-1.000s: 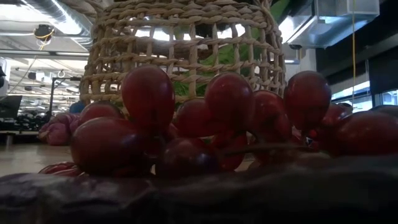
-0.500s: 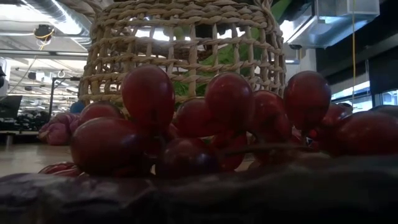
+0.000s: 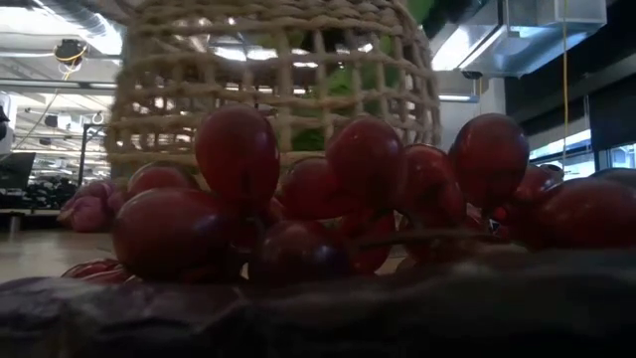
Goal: Build produce basket
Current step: Put the green grapes into the brown basket
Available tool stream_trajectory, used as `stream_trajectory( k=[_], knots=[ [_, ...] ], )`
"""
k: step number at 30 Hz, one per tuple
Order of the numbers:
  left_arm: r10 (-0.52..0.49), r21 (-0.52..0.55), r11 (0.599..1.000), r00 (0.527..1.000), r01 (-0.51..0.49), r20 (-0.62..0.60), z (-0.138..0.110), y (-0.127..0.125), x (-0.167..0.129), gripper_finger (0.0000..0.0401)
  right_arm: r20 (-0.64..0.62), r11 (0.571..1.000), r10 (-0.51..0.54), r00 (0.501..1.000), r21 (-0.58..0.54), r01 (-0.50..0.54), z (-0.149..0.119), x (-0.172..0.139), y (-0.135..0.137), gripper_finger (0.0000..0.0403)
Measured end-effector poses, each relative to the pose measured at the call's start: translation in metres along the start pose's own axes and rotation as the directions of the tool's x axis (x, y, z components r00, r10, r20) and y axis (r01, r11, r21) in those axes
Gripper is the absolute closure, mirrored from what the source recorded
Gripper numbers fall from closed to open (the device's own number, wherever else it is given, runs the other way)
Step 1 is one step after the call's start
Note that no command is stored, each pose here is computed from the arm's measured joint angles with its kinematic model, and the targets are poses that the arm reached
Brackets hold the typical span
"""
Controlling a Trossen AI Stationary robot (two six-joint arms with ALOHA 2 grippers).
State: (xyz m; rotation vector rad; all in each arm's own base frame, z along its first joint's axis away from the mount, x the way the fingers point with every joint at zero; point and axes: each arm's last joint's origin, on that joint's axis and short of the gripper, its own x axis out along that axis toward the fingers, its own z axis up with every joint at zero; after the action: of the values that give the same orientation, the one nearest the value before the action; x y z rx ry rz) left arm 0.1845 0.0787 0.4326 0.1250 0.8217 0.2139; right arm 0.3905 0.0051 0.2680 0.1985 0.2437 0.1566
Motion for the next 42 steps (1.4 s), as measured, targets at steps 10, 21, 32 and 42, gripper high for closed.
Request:
stream_trajectory(
  k=[10,21,32,42],
  knots=[
    [0.000,0.000,1.000,1.000,0.000,0.000,0.000,0.000,0.000,0.0230,-0.164,0.976,-0.156,0.974,-0.177,0.127,0.054,-0.007,0.009,0.0331],
    [-0.003,0.026,1.000,1.000,0.003,-0.006,-0.001,0.000,0.000,0.0230,-0.312,0.960,-0.274,0.910,-0.142,0.240,0.124,-0.043,0.050,0.0349],
    [-0.004,0.028,1.000,1.000,0.004,-0.007,-0.001,0.000,0.000,0.0230,-0.426,0.920,-0.385,0.819,-0.246,0.305,0.160,-0.055,0.069,0.0351],
    [-0.085,0.026,0.996,0.996,0.084,0.019,0.000,-0.003,0.000,0.0230,-0.573,0.965,-0.255,0.779,-0.196,0.173,0.124,-0.011,0.060,0.0351]
  ],
)
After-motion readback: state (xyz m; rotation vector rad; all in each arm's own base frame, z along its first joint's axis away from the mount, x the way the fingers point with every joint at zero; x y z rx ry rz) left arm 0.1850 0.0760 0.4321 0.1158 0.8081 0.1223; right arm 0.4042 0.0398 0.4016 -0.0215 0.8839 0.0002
